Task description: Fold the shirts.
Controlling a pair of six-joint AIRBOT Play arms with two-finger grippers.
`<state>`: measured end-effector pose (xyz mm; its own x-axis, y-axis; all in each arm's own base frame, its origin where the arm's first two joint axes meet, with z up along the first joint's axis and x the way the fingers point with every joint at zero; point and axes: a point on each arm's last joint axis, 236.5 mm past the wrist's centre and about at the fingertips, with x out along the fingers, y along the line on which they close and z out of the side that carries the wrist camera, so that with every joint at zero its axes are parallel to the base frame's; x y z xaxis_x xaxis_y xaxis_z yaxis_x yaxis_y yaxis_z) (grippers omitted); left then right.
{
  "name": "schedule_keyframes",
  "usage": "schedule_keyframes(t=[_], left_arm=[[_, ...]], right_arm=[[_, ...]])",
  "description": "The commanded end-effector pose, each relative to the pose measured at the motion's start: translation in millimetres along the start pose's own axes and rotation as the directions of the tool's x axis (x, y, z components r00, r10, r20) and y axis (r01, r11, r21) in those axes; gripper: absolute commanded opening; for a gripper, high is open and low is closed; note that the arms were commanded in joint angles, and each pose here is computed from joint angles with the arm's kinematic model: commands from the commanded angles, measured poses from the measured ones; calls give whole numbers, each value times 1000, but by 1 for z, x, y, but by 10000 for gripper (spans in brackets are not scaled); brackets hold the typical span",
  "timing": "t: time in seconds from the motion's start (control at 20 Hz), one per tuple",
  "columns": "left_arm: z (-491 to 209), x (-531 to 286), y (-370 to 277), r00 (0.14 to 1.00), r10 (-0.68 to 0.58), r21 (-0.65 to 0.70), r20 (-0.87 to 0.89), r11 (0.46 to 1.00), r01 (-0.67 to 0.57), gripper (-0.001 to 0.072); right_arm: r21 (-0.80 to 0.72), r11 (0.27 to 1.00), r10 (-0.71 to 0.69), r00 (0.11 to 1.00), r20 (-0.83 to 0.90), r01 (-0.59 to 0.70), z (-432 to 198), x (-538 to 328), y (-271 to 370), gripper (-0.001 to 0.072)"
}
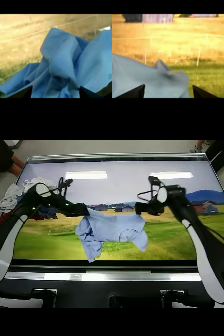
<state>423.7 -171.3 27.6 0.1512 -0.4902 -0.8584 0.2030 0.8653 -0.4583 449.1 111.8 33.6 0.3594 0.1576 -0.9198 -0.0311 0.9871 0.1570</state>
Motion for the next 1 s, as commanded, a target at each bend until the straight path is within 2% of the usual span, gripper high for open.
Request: schedule_keyframes(t=[0.0,0.1,0.2,0.3,0.45,0.85,0.9,0.95], left_arm=[[-31,-40,26,998,2,-92,-59,996,-7,715],[-66,-43,38,997,4,-144,-77,990,-16,714],[-118,-21,46,993,1,-207,-120,978,-26,714],[-171,12,41,987,-46,-280,-156,960,0,714],[-210,56,21,978,-155,-368,-140,925,94,703],[-216,101,-18,971,-207,-394,-117,908,146,694],[-215,105,-18,972,-206,-403,-113,904,144,637],[-214,108,-19,972,-208,-415,-107,898,147,495]], right_arm=[[77,997,-16,989,-148,27,-21,-39,-68,658],[200,980,49,957,-287,9,-60,-42,-108,650],[325,944,184,916,-358,-62,-95,-31,-116,640],[385,917,274,865,-420,-103,-129,-16,-110,644],[390,912,316,828,-463,-130,-157,3,-95,683],[322,929,326,815,-479,-183,-164,22,-64,697],[301,934,321,817,-479,-191,-163,25,-58,700],[280,940,314,821,-477,-197,-162,29,-51,701]])
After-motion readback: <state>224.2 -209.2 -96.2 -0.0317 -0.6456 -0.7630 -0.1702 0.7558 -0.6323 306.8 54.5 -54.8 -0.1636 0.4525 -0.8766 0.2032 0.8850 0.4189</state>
